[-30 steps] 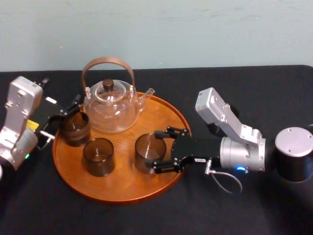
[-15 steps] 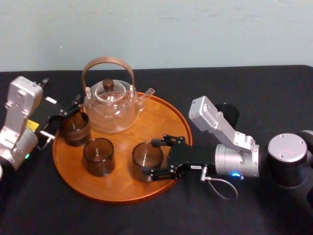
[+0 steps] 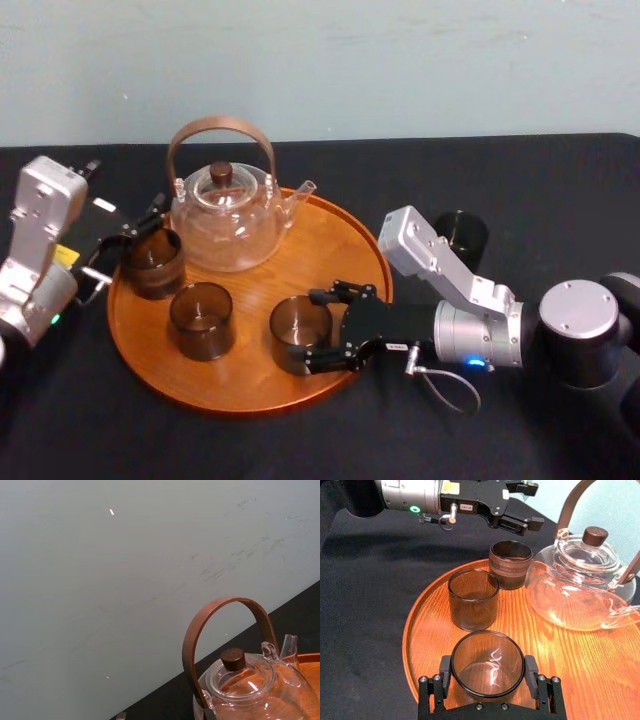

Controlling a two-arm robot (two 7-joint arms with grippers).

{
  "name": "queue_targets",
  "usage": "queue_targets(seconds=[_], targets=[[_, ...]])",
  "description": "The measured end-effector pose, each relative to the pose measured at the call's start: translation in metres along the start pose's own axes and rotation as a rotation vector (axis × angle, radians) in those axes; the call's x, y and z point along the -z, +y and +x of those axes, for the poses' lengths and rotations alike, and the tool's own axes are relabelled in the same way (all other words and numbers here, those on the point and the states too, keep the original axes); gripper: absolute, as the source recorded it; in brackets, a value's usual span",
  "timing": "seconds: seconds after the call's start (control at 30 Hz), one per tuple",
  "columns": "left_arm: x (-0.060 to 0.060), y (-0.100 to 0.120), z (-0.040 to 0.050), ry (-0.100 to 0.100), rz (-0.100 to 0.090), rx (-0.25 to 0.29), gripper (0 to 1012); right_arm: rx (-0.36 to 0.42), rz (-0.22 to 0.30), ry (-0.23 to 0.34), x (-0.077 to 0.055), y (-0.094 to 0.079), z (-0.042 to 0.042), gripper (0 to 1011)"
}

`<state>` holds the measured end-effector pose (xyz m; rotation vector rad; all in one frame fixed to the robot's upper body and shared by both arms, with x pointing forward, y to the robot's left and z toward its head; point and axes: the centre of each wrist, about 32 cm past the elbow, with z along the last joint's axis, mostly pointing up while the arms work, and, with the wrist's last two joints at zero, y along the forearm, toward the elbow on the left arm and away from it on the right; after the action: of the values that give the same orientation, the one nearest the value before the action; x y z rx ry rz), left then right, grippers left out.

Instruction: Pick up the glass from the table and place it on the tray.

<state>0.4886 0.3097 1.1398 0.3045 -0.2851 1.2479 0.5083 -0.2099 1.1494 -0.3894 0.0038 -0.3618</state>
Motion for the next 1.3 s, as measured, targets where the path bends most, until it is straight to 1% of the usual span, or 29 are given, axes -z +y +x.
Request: queue_targets(seconds=[0.37, 0.43, 0.53, 1.1, 1.3], targets=[[0.0, 0.0, 0.0, 0.0, 0.0, 0.0, 1001, 0.0, 0.0, 0.001, -0.0002, -0.0005, 0.0003, 898], [0.0, 0.0, 0.0, 0.0, 0.0, 0.0, 1001, -0.001, -0.001, 0.001, -0.0001, -0.0006, 0.0004, 927], [0.0, 0.0, 0.0, 0.0, 0.0, 0.0, 1001, -0.001, -0.001, 0.002, -0.0001, -0.0007, 0.0005, 1000], [0.0, 0.0, 0.0, 0.0, 0.0, 0.0, 1001, -0.003, 0.001, 0.004, -0.0004, -0.0011, 0.0008, 1002], [0.0, 0.0, 0.0, 0.0, 0.0, 0.0, 1001, -0.003, 0.019, 0.011, -0.001, -0.0066, 0.0019, 1002]])
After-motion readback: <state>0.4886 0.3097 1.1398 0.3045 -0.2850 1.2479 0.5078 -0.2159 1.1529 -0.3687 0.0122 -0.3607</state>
